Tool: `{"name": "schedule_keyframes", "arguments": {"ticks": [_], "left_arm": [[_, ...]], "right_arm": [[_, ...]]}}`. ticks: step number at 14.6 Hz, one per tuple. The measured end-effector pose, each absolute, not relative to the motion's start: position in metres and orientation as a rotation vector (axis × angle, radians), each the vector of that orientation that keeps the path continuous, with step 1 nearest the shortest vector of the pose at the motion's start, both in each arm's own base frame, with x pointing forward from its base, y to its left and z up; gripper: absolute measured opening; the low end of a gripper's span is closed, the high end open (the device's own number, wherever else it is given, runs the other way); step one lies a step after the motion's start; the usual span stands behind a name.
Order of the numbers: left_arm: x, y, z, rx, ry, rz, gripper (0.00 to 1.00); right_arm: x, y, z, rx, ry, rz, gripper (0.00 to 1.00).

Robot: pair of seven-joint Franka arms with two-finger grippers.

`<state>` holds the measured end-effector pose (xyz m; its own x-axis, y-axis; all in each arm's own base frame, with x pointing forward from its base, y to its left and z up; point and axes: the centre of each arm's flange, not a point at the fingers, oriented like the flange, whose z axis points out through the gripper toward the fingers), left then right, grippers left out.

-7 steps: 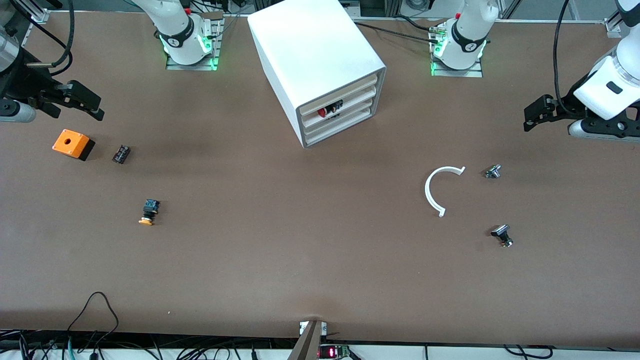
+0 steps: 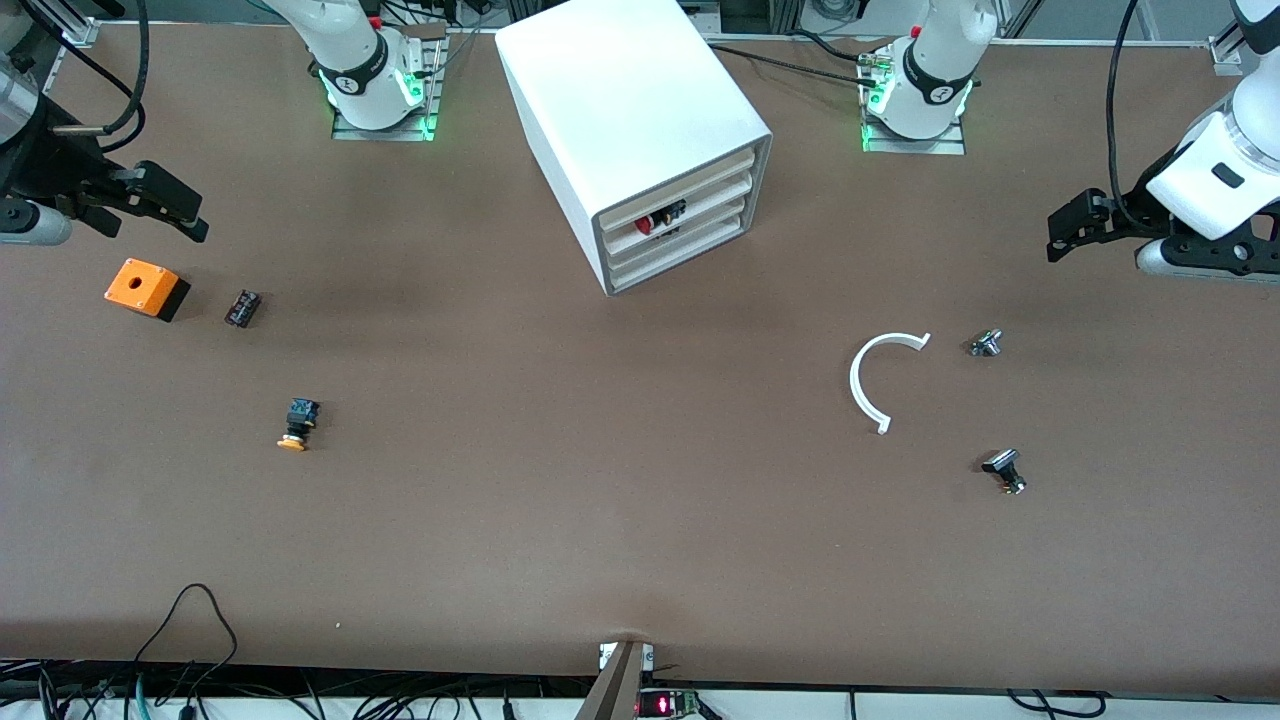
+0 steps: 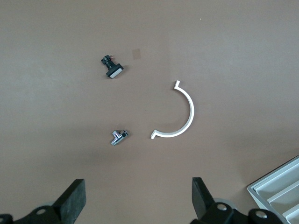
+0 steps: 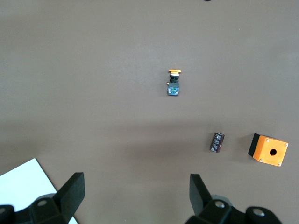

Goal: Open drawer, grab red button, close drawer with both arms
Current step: 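Raise both grippers from rest toward the white cabinet, then grasp the drawer front with the left gripper while the right gripper approaches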

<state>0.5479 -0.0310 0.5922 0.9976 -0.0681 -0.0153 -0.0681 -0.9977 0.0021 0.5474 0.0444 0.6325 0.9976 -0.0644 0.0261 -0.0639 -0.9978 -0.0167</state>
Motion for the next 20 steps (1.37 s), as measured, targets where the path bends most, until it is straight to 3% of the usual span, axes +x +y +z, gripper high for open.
{"name": "schedule_keyframes", "arguments": {"ticks": [4, 11, 16, 20], "left_arm": [[0.541, -0.033, 0.585, 3.133, -0.113, -0.134, 1.00], [0.522, -0.077, 0.558, 2.951, -0.199, -0.446, 1.00], [0.539, -0.116, 0.496, 2.591, -0.244, -0.600, 0.99], [0.555, -0.136, 0.428, 2.335, -0.393, -0.548, 0.98]], "right_arm": [[0.552, 0.045, 0.622, -3.126, 0.099, -0.010, 1.00], [0.583, 0.053, 0.552, -3.129, 0.083, 0.171, 1.00], [0.602, 0.074, 0.501, -3.124, 0.036, 0.250, 1.00], [0.613, 0.098, 0.472, -3.123, 0.094, 0.264, 1.00]]}}
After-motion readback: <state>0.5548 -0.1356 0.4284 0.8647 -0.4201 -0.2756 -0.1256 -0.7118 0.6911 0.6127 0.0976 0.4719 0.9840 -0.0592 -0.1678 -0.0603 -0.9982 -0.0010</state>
